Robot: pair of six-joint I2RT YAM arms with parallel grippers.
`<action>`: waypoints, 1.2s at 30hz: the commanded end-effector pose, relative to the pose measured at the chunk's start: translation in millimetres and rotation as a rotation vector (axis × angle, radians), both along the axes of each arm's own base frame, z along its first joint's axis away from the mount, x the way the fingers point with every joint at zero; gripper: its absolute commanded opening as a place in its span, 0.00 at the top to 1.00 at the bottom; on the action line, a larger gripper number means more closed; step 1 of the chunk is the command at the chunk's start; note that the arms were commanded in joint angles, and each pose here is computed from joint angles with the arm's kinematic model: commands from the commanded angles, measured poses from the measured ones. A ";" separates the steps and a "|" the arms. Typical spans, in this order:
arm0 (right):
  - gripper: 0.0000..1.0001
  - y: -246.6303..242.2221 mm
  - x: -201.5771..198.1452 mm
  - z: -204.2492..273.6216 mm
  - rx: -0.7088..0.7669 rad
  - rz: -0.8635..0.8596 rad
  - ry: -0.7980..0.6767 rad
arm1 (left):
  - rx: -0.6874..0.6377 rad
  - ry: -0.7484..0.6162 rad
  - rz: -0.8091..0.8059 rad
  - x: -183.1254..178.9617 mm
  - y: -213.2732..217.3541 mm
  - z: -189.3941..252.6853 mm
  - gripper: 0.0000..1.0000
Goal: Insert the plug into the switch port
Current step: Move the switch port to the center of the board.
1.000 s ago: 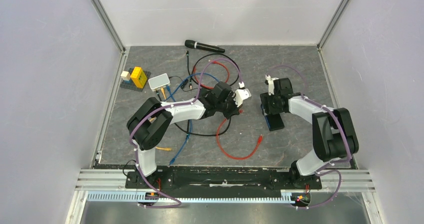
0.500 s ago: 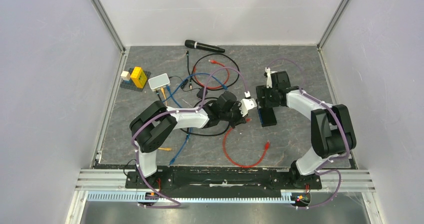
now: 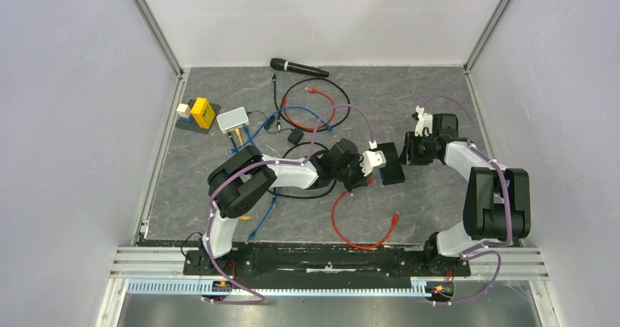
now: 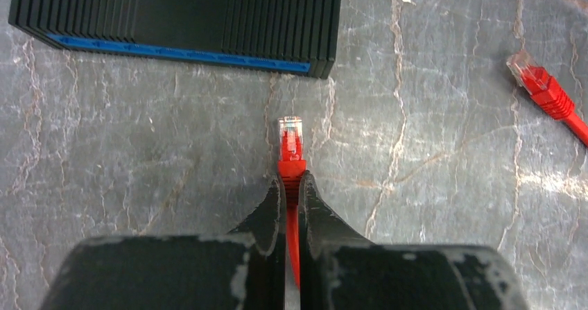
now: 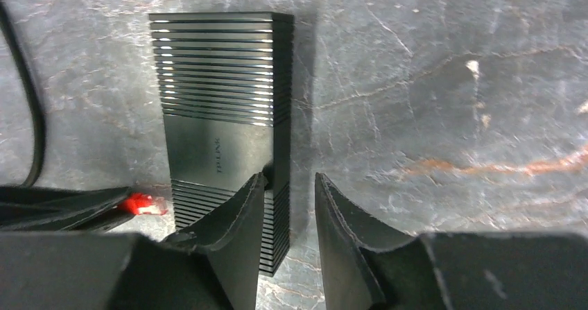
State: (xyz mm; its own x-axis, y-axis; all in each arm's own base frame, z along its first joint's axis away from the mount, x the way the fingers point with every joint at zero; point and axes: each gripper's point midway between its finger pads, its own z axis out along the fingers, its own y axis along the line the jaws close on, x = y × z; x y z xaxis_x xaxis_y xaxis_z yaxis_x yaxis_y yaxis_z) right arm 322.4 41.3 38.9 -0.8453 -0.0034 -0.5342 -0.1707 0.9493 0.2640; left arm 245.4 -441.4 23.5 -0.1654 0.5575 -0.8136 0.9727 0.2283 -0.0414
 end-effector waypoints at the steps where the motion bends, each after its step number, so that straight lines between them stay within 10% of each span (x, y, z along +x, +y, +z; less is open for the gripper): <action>1: 0.65 12.1 0.8 -3.1 0.105 0.062 -0.024 | -0.045 -0.029 -0.025 6.7 -20.4 14.2 0.98; 36: 0.53 18.0 -41.2 -36.7 0.209 0.007 0.067 | -0.095 -0.083 -0.011 8.6 -30.2 30.1 0.98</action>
State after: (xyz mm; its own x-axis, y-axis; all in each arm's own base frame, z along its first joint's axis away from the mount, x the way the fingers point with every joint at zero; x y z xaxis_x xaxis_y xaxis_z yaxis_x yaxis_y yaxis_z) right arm 308.2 66.7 23.4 -0.8334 0.1062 -0.5423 -0.2114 0.8455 0.4903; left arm 248.5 -463.8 21.2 -0.1394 0.5401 -0.8300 0.9770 0.2114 -0.0265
